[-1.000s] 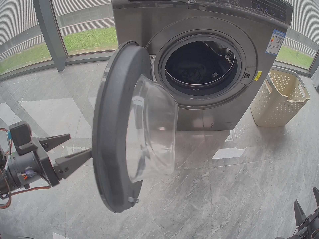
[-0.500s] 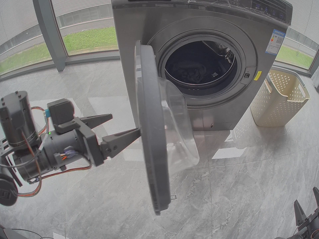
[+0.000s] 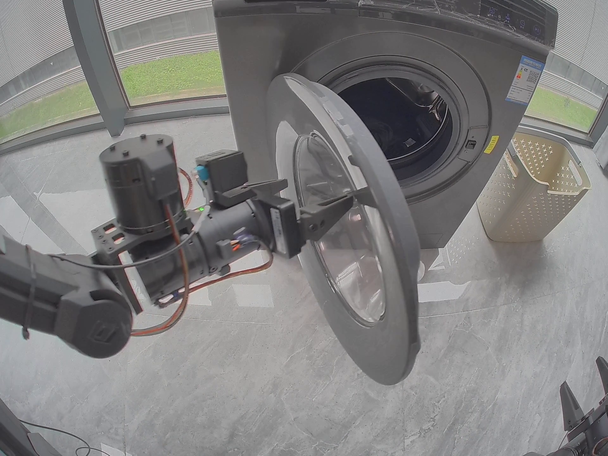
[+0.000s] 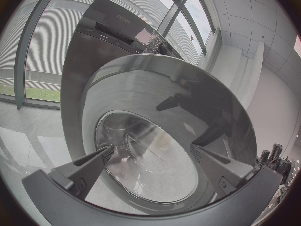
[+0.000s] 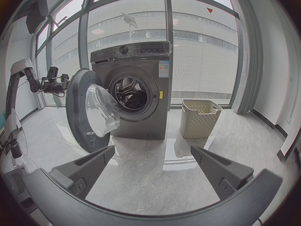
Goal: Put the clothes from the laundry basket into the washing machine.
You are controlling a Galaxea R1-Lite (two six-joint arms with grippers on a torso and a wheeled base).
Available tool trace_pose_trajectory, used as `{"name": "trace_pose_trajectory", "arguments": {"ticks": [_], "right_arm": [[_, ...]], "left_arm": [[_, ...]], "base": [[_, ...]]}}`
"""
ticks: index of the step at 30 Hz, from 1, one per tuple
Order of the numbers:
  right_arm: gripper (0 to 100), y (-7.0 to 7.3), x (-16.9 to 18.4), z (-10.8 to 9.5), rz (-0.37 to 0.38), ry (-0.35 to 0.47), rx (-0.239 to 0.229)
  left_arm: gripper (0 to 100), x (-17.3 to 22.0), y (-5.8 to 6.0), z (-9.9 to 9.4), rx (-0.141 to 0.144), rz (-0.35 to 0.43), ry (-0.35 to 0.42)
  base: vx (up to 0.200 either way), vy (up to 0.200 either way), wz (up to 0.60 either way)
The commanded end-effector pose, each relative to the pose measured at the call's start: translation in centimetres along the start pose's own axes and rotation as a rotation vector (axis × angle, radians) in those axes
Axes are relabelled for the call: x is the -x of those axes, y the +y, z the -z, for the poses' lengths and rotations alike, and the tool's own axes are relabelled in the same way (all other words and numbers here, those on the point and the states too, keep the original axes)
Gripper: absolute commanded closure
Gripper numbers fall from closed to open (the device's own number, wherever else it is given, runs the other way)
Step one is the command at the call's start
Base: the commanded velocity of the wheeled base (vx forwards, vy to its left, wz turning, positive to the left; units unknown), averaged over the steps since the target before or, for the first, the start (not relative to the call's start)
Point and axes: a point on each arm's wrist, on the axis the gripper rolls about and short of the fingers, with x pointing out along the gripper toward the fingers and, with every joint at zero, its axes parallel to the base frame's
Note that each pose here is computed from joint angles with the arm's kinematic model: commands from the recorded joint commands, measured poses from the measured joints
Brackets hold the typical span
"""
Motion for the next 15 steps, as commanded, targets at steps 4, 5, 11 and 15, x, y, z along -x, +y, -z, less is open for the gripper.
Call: {"name": "trace_pose_trajectory", "arguments": {"ticks": [4, 5, 11, 15], "right_arm": [[0, 0.0, 0.0, 0.5, 0.0, 0.001, 0.001], [0, 0.0, 0.0, 0.5, 0.0, 0.001, 0.001], [0, 0.0, 0.0, 0.5, 0.0, 0.001, 0.001], [0, 0.0, 0.0, 0.5, 0.0, 0.001, 0.001]], "left_arm": [[0, -5.7, 0.0, 1.3, 0.006, -0.031, -0.041], [0, -6.3, 0.0, 0.9, 0.013, -0.04, -0.061], [0, -8.2, 0.5, 0.3, 0.037, -0.082, -0.112], [0, -9.3, 0.9, -0.1, 0.041, -0.094, -0.142]], "base": [[0.0, 0.0, 0.0], [0.0, 0.0, 0.0], [0.0, 0.0, 0.0], [0.0, 0.0, 0.0]]}}
